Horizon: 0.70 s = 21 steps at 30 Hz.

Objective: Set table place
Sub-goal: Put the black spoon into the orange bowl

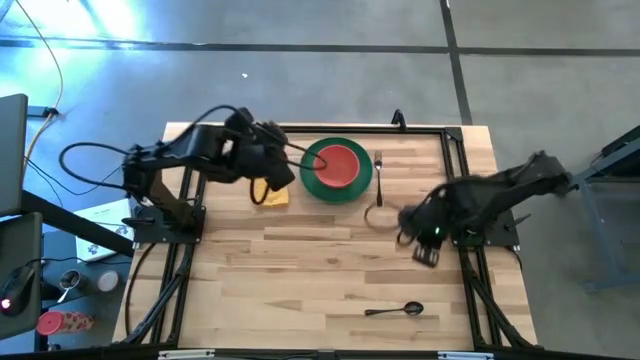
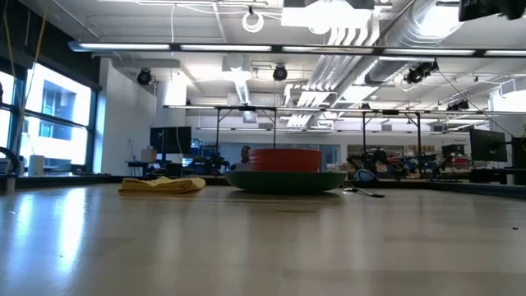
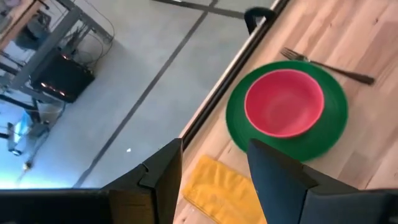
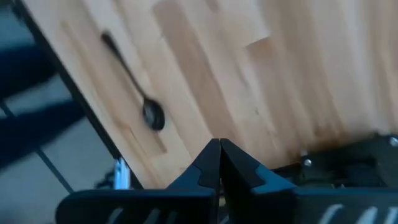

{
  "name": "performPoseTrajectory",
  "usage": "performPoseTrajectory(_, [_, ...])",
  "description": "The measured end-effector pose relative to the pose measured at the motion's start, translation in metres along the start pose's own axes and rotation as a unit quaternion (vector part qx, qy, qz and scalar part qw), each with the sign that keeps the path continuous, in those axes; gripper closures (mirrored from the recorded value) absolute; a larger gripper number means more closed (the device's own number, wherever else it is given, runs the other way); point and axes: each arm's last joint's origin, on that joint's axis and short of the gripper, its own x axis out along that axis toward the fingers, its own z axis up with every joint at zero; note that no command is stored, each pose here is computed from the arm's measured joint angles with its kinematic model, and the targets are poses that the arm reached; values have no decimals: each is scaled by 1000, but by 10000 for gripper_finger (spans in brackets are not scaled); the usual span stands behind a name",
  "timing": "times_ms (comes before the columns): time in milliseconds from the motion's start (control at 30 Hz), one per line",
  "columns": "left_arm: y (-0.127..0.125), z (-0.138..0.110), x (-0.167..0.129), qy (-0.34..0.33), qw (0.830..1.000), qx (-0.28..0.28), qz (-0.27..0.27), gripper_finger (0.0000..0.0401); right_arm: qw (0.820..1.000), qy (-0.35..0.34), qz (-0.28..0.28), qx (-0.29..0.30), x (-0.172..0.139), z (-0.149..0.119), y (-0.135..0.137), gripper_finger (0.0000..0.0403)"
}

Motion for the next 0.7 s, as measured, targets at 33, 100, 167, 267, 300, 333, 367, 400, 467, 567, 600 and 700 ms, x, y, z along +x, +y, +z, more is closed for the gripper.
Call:
performPoseTrajectory(33, [4,-1,-2,-2,1000,-7,-3,231,1000,10,-3,-23,6,-1,8,402])
performPoseTrajectory(100, [10,-2,-8,-7,1000,-14,-8,231,998,26,-12,-59,20,-1,23,394])
performPoseTrajectory(167, [17,-4,-13,-12,1000,-16,-15,231,996,36,-15,-86,34,-2,39,379])
performPoseTrajectory(267, [26,-8,-21,-15,999,-20,-40,231,991,44,-18,-122,59,0,62,345])
performPoseTrajectory(300, [30,-9,-24,-17,999,-20,-47,231,991,42,-18,-126,67,2,69,333])
performPoseTrajectory(333, [34,-11,-27,-20,998,-21,-53,231,991,37,-17,-124,76,4,76,321])
performPoseTrajectory(367, [39,-12,-31,-23,998,-22,-58,231,992,30,-14,-122,85,8,83,310])
performPoseTrajectory(400, [43,-14,-34,-26,997,-22,-64,231,992,24,-11,-125,94,11,89,300])
performPoseTrajectory(467, [50,-17,-39,-32,996,-23,-74,231,990,13,-9,-139,113,16,102,285])
performPoseTrajectory(567, [61,-21,-47,-42,996,-21,-81,231,989,11,-21,-146,144,19,116,272])
performPoseTrajectory(600, [64,-23,-49,-45,995,-22,-83,231,989,19,-31,-142,154,18,118,270])
performPoseTrajectory(700, [71,-27,-55,-50,993,-28,-101,231,990,51,-60,-120,181,13,123,269])
